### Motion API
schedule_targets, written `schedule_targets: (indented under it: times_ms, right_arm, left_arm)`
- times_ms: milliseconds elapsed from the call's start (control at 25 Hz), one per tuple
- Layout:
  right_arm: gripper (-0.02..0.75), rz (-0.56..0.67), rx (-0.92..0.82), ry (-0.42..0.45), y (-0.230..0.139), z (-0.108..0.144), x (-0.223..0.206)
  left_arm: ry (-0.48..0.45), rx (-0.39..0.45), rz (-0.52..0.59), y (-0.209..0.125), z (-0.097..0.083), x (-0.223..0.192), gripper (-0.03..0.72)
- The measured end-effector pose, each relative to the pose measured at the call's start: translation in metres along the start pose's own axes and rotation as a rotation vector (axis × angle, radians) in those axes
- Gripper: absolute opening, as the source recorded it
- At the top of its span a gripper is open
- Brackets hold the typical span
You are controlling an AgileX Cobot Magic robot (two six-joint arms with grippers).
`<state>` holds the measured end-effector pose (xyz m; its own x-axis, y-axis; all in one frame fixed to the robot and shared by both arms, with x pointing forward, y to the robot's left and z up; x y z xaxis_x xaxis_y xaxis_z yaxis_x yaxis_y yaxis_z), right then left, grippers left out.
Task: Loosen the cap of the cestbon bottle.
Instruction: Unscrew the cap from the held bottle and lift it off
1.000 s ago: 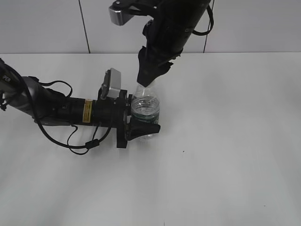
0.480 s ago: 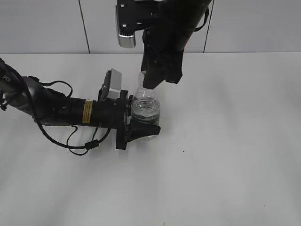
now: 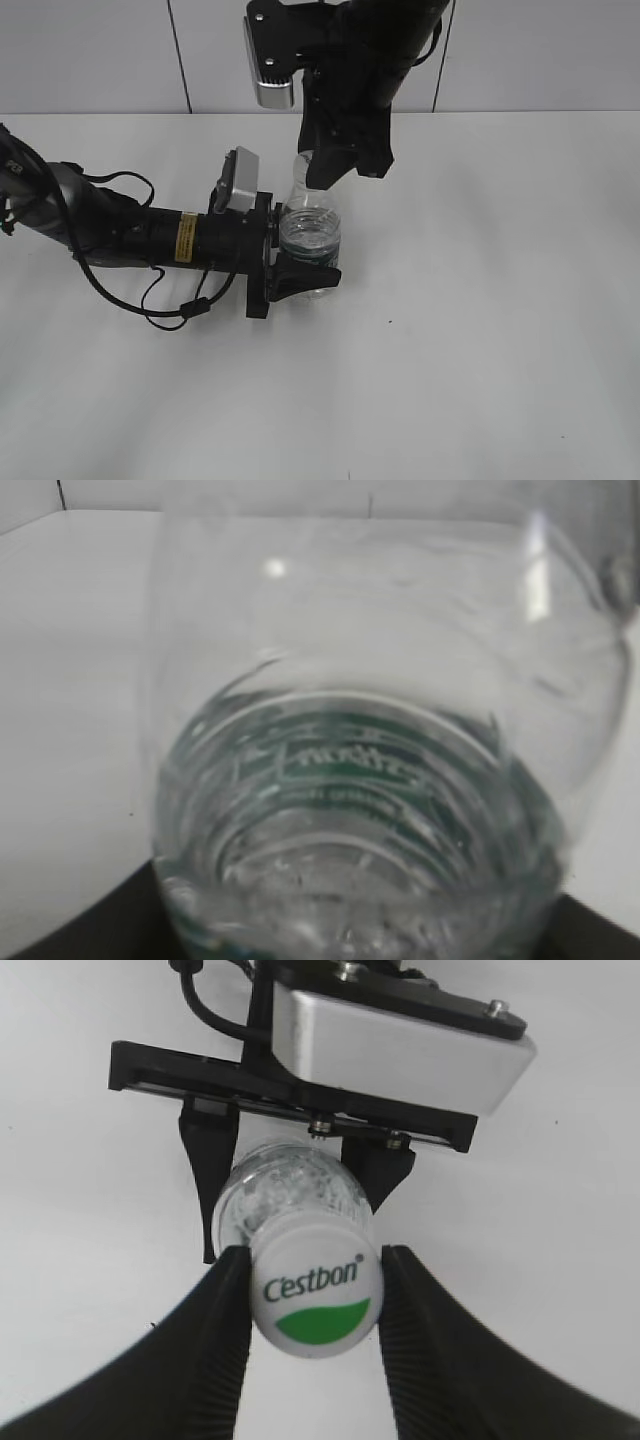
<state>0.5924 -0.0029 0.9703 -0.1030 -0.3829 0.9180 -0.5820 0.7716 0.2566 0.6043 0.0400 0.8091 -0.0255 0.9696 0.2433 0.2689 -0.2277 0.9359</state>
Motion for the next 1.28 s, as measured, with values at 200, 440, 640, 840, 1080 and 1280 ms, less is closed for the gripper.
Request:
schedule_targets:
  times_ms: [200, 440, 640, 840, 1080, 1280]
  right_arm:
    - [0.298, -0.011, -0.023, 0.002, 0.0018, 0.0003, 0.0000]
    - [0.318, -0.016, -0.030, 0.014, 0.0025, 0.0022, 0.0001]
    - [0.361, -0.022, -0.050, 0.030, 0.0037, 0.0048, 0.0001]
    - [0.471, -0.028, -0.121, 0.047, 0.0049, 0.0072, 0.0003]
    - [0.505, -0.036, -0.225, 0.053, 0.0067, 0.0078, 0.0004]
    - [0.505, -0.039, -0.362, 0.021, 0.0068, 0.0021, 0.0002]
  left_arm:
    - [-0.006, -0.002, 0.002, -0.0003, -0.0010, 0.0000, 0.406]
    - [-0.015, -0.004, 0.004, -0.0006, -0.0023, 0.0000, 0.406]
    - [-0.021, -0.005, 0.006, -0.0009, -0.0034, 0.0000, 0.406]
    - [-0.022, 0.002, 0.005, -0.0009, -0.0035, 0.0000, 0.406]
    - [-0.022, 0.005, 0.005, -0.0009, -0.0035, 0.0000, 0.406]
    - [-0.020, 0.015, 0.005, -0.0008, -0.0032, 0.0000, 0.406]
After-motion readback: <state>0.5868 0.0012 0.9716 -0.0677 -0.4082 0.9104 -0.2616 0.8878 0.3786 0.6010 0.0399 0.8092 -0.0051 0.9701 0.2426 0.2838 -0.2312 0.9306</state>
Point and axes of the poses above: a point on each arm's last joint axis where the gripper is mounted, x pointing back along that axis away from the gripper, z along the wrist's bending axis when the last joint is at zero, y = z × x, the point moved 7 cm from there along -x, pointing out along that axis toward the gripper, and after that the axes turned 14 degrees about x, right-handed, at the moved point
